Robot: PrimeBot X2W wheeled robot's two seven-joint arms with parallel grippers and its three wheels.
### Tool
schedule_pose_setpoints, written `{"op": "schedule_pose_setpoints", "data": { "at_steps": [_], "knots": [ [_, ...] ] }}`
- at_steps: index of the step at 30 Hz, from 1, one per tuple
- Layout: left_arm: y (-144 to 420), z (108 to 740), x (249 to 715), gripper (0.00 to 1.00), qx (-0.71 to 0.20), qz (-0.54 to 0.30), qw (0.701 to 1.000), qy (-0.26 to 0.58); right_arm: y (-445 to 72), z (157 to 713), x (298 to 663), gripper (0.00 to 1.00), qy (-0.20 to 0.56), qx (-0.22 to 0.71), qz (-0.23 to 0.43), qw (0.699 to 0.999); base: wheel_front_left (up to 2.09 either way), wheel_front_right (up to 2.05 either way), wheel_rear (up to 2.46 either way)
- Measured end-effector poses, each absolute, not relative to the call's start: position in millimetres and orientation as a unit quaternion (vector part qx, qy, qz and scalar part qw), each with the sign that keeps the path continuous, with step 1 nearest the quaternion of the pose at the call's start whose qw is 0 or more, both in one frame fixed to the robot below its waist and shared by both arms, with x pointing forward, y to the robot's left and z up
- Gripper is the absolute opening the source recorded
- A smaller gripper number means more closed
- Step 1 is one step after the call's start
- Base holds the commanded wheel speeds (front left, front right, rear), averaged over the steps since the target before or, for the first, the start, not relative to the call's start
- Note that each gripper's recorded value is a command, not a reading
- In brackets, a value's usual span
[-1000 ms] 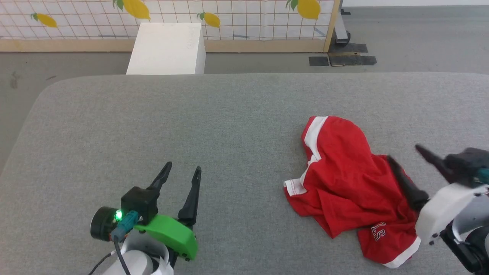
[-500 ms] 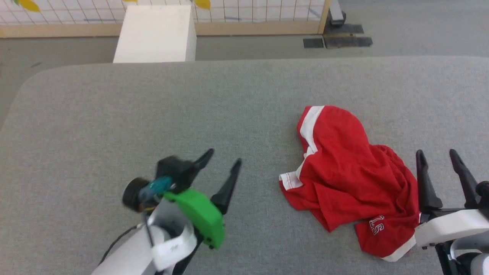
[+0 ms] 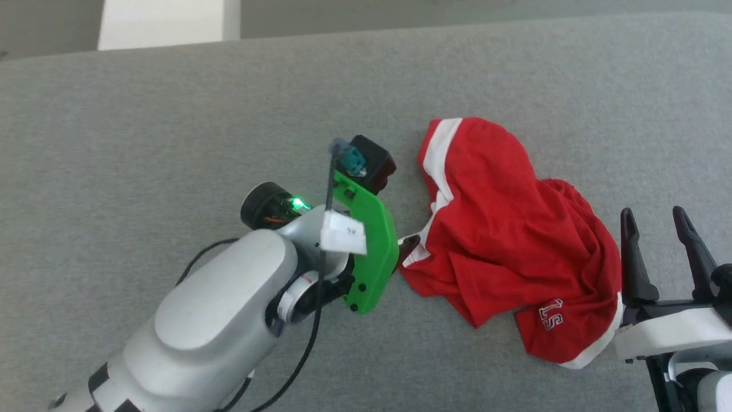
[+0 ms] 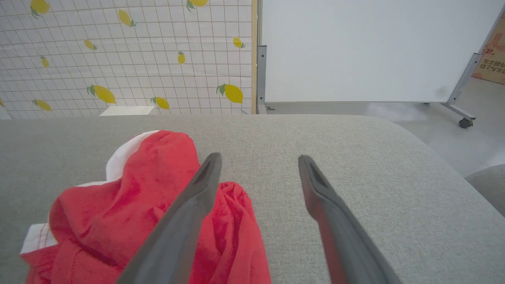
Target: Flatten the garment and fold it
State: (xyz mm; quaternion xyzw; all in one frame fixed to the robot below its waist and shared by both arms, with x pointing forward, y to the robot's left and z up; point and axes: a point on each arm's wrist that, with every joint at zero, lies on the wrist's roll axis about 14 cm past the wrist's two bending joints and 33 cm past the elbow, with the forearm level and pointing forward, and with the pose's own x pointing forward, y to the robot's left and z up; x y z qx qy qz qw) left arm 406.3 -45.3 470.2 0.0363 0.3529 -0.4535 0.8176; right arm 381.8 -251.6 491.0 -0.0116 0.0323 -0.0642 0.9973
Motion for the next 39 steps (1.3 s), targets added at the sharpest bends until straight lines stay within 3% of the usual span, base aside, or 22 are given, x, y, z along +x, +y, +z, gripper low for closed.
{"op": "schedule_pose_setpoints", "data": {
  "at_steps": [5,16,17,18,19,20,25,29,39],
  "knots": [
    [-50.2,438.4,398.7,1.0,0.063,-0.473,0.763,0.436,-260.8,477.2,378.9,1.0,0.049,-0.017,-0.082,0.995,0.0,0.0,0.0],
    [-60.8,398.2,400.4,1.0,0.075,-0.489,0.719,0.489,-277.4,452.6,371.7,1.0,0.08,-0.025,-0.11,0.99,0.0,0.0,0.0],
    [-60.3,395.5,400.1,0.87,0.079,-0.489,0.715,0.493,-278.4,450.8,371.1,1.0,0.083,-0.025,-0.111,0.99,0.0,0.0,0.0],
    [-59.9,393.0,399.5,0.32,0.085,-0.492,0.71,0.497,-279.5,449.1,370.4,1.0,0.085,-0.026,-0.113,0.99,0.0,0.0,0.0],
    [-59.8,391.7,399.9,0.0,0.083,-0.492,0.708,0.5,-280.7,447.3,369.6,1.0,0.088,-0.026,-0.115,0.989,0.0,0.0,0.0],
    [-59.7,391.2,401.1,0.0,0.079,-0.491,0.708,0.5,-281.7,446.0,368.9,1.0,0.09,-0.026,-0.117,0.989,0.0,0.0,0.0],
    [-42.5,395.3,415.0,0.0,0.014,-0.451,0.754,0.478,-283.3,448.8,368.3,1.0,0.085,-0.023,-0.119,0.989,0.0,0.0,0.0],
    [-9.9,409.4,439.2,0.0,-0.031,-0.382,0.815,0.434,-279.3,458.2,370.7,1.0,0.073,-0.019,-0.113,0.991,0.0,0.0,0.0],
    [91.7,509.3,493.0,0.0,-0.075,-0.224,0.937,0.257,-256.0,488.5,376.0,1.0,0.037,-0.005,-0.077,0.996,0.0,0.0,0.0]
  ]
}}
